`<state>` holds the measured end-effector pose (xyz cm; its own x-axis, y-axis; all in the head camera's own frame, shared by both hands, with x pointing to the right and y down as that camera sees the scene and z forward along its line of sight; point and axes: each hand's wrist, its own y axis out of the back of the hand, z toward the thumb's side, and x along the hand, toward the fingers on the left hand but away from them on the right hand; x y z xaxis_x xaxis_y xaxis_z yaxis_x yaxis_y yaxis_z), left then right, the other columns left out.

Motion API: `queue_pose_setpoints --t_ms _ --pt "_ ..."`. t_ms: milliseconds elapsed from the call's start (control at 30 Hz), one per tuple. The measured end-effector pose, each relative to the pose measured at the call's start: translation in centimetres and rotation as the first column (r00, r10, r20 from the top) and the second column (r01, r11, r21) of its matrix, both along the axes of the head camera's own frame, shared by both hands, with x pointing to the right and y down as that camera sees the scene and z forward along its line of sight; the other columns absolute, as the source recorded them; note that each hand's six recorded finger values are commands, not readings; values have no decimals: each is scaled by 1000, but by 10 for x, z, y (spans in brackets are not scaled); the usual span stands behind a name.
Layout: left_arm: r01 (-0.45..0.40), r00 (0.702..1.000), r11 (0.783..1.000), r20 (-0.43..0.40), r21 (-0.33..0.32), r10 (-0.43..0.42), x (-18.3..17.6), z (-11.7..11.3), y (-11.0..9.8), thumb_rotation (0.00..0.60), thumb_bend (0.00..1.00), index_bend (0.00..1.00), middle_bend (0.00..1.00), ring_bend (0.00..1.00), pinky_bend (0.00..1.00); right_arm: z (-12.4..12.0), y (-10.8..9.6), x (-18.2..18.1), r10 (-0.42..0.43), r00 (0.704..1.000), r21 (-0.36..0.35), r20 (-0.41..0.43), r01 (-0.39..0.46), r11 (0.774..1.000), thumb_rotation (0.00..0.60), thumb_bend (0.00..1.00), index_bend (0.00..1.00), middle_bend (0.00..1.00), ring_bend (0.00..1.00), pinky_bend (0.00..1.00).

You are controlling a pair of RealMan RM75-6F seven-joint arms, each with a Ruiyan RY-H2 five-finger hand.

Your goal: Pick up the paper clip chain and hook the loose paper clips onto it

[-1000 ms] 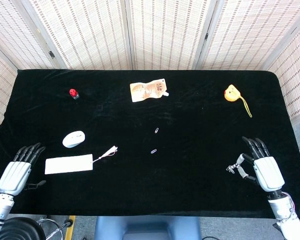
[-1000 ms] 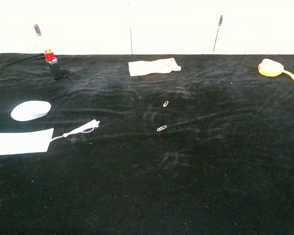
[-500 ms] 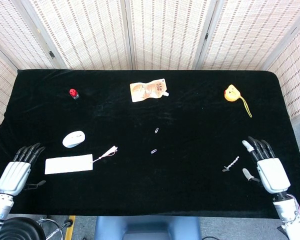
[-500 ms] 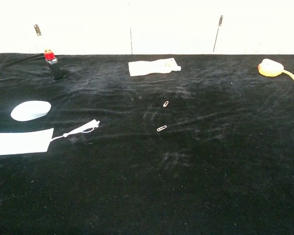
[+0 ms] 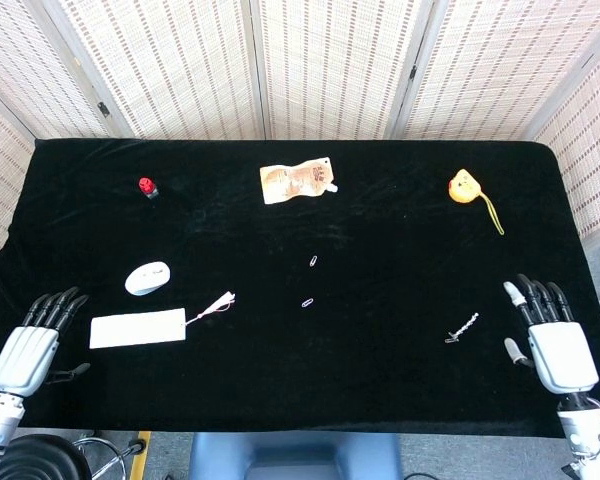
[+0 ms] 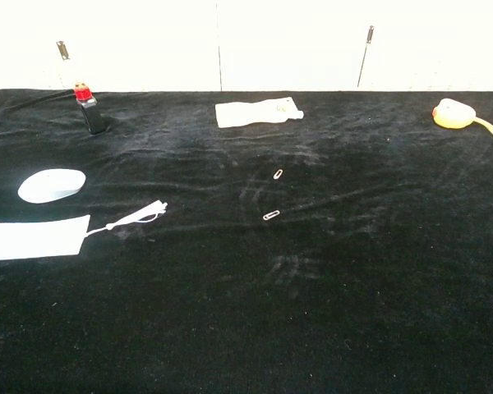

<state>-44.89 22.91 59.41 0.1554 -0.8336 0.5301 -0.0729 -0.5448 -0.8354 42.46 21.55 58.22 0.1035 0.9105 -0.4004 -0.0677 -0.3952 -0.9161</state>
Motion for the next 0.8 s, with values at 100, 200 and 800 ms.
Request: queue_pose_setpoints --t_ms 100,200,800 --pt "8 1000 1000 7 8 -8 -2 -2 2 600 69 0 0 0 0 -7 1 -1 15 1000 14 -25 -15 1000 600 342 0 0 0 0" --pt "15 1000 1000 15 10 -15 -3 -2 2 600 69 0 0 0 0 -11 2 0 17 999 13 -29 -16 1000 600 342 0 0 0 0" --pt "1 999 1000 43 -6 -1 3 6 7 600 69 0 0 0 0 -22 1 1 14 1000 7 -4 -14 1000 600 342 0 0 0 0"
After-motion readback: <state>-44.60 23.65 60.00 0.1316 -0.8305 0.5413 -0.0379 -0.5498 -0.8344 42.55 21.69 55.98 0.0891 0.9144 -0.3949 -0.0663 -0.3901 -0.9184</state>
